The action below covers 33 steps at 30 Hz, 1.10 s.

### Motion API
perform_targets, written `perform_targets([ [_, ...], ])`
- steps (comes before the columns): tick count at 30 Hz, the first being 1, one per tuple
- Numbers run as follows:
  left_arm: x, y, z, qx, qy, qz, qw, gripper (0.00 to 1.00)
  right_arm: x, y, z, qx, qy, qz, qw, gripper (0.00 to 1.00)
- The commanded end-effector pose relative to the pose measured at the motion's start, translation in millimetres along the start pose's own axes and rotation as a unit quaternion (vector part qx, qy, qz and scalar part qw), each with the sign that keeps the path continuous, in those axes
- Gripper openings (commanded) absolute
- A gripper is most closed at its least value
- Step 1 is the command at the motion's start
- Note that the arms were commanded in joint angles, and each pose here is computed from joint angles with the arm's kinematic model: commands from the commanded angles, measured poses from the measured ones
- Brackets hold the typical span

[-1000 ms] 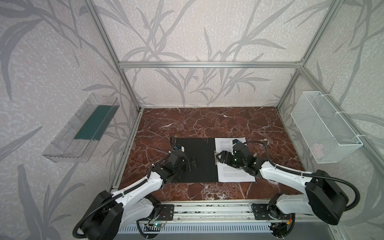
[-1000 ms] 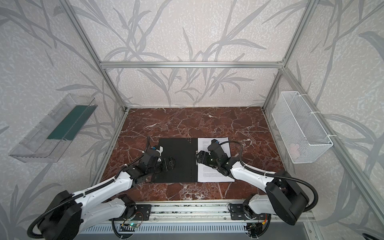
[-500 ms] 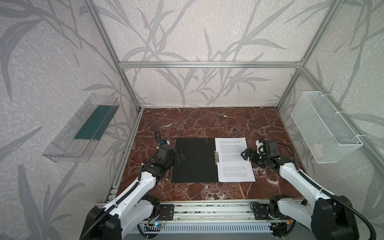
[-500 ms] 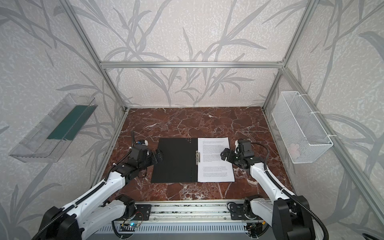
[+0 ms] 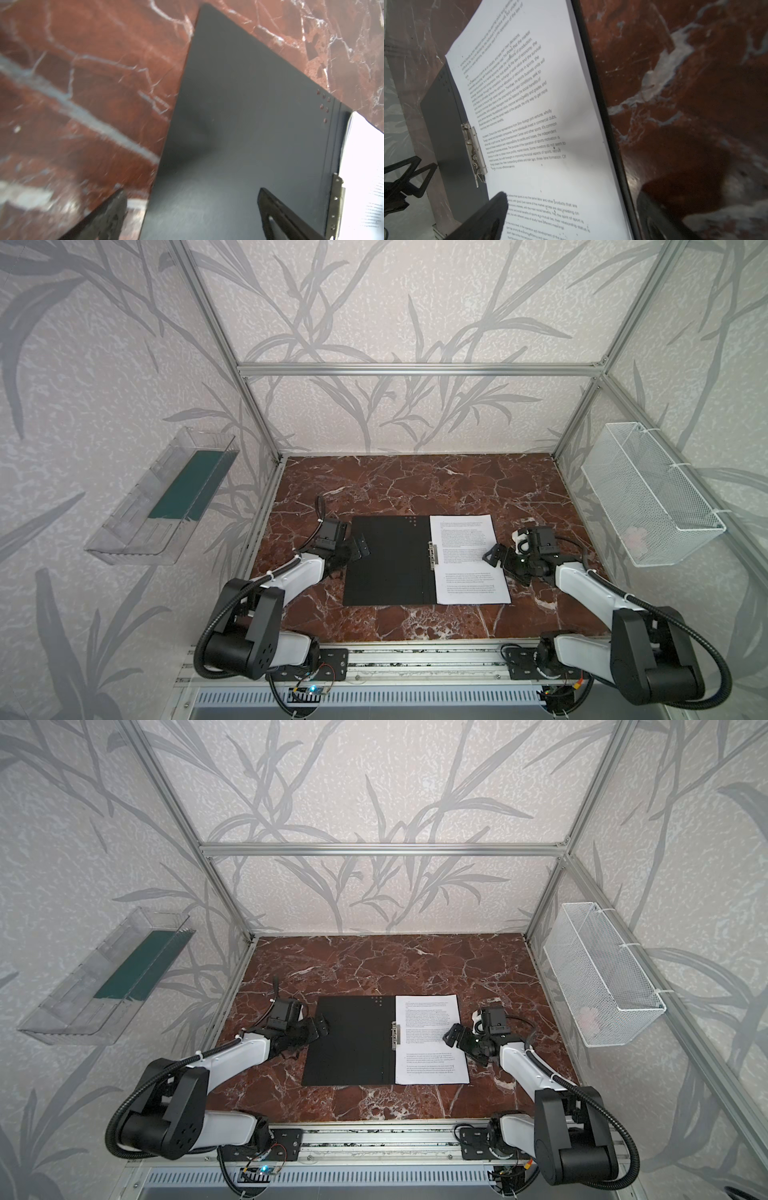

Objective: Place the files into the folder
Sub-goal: 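Lift the right gripper off the clip while the left gripper nears the cover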

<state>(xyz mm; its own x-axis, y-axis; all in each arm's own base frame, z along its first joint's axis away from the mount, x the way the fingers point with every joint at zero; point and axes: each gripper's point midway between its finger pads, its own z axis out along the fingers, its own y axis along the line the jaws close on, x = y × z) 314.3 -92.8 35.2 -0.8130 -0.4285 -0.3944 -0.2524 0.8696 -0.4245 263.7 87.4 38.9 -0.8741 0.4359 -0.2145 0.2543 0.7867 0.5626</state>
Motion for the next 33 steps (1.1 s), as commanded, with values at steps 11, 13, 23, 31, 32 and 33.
perform_targets([
  [11, 8, -55, -14, 0.145, 0.048, -0.040, 0.987, 0.99, 16, 5, 28, -0.051, 0.056, 0.030, 0.997, 0.97],
  [13, -4, -69, -33, 0.168, 0.030, -0.039, 0.985, 0.99, 16, 5, 25, -0.050, 0.050, 0.027, 0.997, 0.97],
  [23, -28, -121, -120, 0.256, -0.034, -0.007, 0.966, 0.99, 13, 15, 19, -0.069, 0.041, 0.020, 0.997, 0.97],
  [31, -30, -61, -86, 0.100, -0.031, 0.011, 0.994, 0.99, 11, 12, 18, -0.060, 0.034, 0.024, 0.997, 0.99],
  [32, -31, -58, -81, 0.093, -0.027, 0.015, 0.995, 0.99, 12, 12, 18, -0.060, 0.036, 0.025, 0.997, 0.99],
  [33, -34, -53, -76, 0.079, -0.027, 0.014, 0.996, 0.99, 12, 12, 19, -0.062, 0.038, 0.025, 0.997, 0.99],
])
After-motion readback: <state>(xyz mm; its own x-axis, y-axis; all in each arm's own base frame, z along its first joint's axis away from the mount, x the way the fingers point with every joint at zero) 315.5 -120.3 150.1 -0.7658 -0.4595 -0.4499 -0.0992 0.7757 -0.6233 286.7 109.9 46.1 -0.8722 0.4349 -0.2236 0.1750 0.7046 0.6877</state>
